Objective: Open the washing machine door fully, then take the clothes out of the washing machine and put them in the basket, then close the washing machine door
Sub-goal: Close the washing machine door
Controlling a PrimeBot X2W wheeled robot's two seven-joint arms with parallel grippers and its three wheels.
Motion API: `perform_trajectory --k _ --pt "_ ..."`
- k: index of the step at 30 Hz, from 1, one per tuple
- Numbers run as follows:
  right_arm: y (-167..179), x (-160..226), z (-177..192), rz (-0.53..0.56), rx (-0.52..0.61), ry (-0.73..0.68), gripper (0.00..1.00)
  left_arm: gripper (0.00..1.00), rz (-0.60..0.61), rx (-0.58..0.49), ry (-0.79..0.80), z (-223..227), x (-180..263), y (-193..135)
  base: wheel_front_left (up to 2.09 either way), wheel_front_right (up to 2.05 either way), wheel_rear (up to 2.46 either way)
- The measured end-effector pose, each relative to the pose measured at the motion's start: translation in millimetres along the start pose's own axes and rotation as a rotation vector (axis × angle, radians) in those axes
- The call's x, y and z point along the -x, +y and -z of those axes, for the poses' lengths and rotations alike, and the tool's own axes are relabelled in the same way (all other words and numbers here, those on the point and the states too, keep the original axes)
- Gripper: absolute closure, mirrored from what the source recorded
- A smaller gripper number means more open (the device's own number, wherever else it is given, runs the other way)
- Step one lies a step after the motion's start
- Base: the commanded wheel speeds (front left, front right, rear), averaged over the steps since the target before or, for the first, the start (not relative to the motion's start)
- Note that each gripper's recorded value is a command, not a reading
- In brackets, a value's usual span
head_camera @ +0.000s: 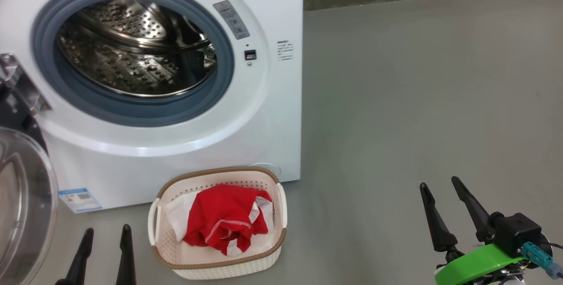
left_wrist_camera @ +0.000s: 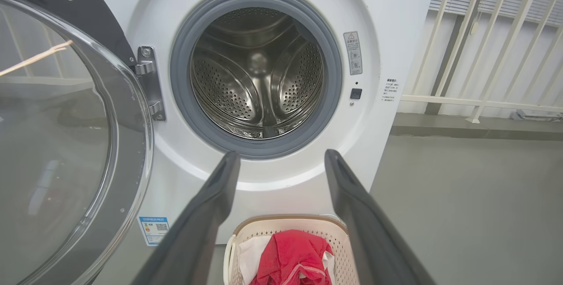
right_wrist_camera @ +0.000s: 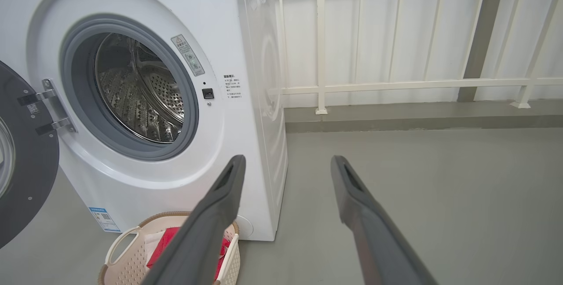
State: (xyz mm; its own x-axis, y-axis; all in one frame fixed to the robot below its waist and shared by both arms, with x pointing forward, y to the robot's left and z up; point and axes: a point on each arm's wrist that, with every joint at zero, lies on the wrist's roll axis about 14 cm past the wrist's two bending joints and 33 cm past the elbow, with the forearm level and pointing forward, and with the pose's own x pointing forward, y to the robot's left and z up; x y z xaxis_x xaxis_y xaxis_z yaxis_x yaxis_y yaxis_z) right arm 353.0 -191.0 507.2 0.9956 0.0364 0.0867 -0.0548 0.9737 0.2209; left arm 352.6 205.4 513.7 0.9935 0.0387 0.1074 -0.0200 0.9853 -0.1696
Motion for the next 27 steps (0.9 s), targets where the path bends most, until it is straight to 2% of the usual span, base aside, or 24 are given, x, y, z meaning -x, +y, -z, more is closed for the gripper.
perform_trajectory --k 8,16,27 --pt "21.4 -12.9 8.0 -0.067 -0.004 0.022 0.0 0.0 -0.075 -0.012 -0.022 -8.1 10.9 21.0 0.0 0.0 0.0" --pt "56.7 -27.0 19.0 -0.175 -0.01 0.053 0.0 0.0 -0.16 -0.023 -0.016 -7.8 27.9 43.1 0.0 0.0 0.0" --pt "99.6 -47.8 24.3 -0.307 -0.013 0.062 0.0 0.0 -0.299 -0.071 -0.073 -29.9 51.0 75.3 0.0 0.0 0.0"
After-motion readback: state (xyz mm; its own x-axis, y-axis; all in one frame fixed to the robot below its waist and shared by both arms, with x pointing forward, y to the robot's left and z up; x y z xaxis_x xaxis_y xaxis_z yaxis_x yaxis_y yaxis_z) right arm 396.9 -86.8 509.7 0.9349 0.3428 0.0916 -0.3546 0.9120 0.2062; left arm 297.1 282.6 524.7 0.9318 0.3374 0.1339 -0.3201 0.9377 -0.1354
